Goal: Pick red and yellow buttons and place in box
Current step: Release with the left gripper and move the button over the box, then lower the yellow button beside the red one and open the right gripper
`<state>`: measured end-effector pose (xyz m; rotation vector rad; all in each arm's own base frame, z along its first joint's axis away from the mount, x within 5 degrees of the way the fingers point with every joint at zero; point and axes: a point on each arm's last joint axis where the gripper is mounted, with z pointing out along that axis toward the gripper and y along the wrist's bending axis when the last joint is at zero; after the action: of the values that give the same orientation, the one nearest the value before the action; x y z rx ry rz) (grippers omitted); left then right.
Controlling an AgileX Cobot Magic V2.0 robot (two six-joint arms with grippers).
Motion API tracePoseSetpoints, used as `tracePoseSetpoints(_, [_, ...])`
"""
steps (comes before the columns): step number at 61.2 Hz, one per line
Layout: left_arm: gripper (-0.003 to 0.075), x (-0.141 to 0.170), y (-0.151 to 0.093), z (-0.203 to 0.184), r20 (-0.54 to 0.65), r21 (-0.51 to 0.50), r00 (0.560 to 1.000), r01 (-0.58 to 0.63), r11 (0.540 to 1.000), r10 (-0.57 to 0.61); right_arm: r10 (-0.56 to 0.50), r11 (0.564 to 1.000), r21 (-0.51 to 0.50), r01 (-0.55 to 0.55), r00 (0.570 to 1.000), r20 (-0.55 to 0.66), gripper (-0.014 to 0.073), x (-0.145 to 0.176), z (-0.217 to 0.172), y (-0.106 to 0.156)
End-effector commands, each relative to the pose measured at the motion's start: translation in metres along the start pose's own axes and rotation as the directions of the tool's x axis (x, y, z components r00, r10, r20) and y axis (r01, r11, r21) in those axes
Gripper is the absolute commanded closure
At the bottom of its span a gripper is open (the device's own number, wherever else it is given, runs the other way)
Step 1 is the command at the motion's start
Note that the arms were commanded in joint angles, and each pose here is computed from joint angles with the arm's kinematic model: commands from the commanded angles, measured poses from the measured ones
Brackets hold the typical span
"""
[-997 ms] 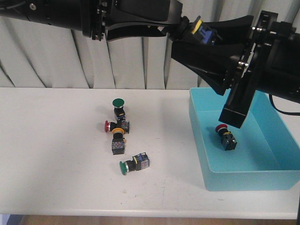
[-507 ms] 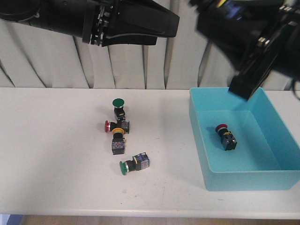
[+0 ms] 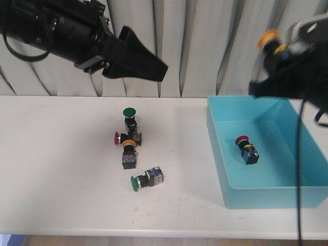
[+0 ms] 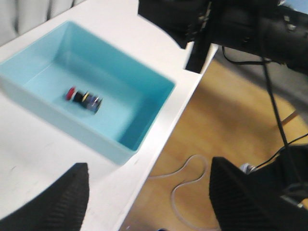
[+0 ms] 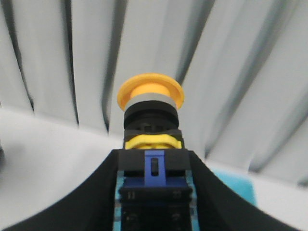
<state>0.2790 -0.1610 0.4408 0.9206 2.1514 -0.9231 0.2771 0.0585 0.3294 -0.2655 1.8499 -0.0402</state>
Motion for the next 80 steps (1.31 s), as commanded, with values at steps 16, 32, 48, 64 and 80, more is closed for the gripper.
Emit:
tracePoseSetpoints(16, [0.0218, -0.005, -0.01, -0.015, 0.038, -0.032, 0.999, -0.023, 0.999, 0.024, 0.279, 0.958, 0.004, -0.286, 0.93, -0.24, 0.0598, 0.074, 0.081, -0.039])
tracePoseSetpoints(32, [0.0218, -0.005, -0.01, -0.015, 0.037, -0.031, 0.999, -0.023, 0.999, 0.024, 0.339, 0.935, 0.034, -0.354, 0.858, -0.386, 0.0598, 0.128, 0.112, -0.045])
tracePoseSetpoints(48, [0.0218, -0.004, -0.011, -0.015, 0.029, -0.027, 0.999, -0.023, 0.999, 0.024, 0.335, 0.937, 0.069, -0.342, 0.827, -0.451, 0.0538, 0.152, 0.124, -0.045])
tracePoseSetpoints(64, [0.0218, -0.003, -0.011, -0.015, 0.017, -0.021, 1.0, -0.023, 1.0, 0.024, 0.333, 0.935, 0.046, -0.351, 0.828, -0.452, 0.028, 0.153, 0.125, -0.042])
tracePoseSetpoints(80, [0.022, -0.003, -0.011, -0.015, 0.015, -0.02, 1.0, -0.023, 1.0, 0.024, 0.326, 0.937, 0.029, -0.347, 0.844, -0.426, 0.0069, 0.143, 0.127, -0.044])
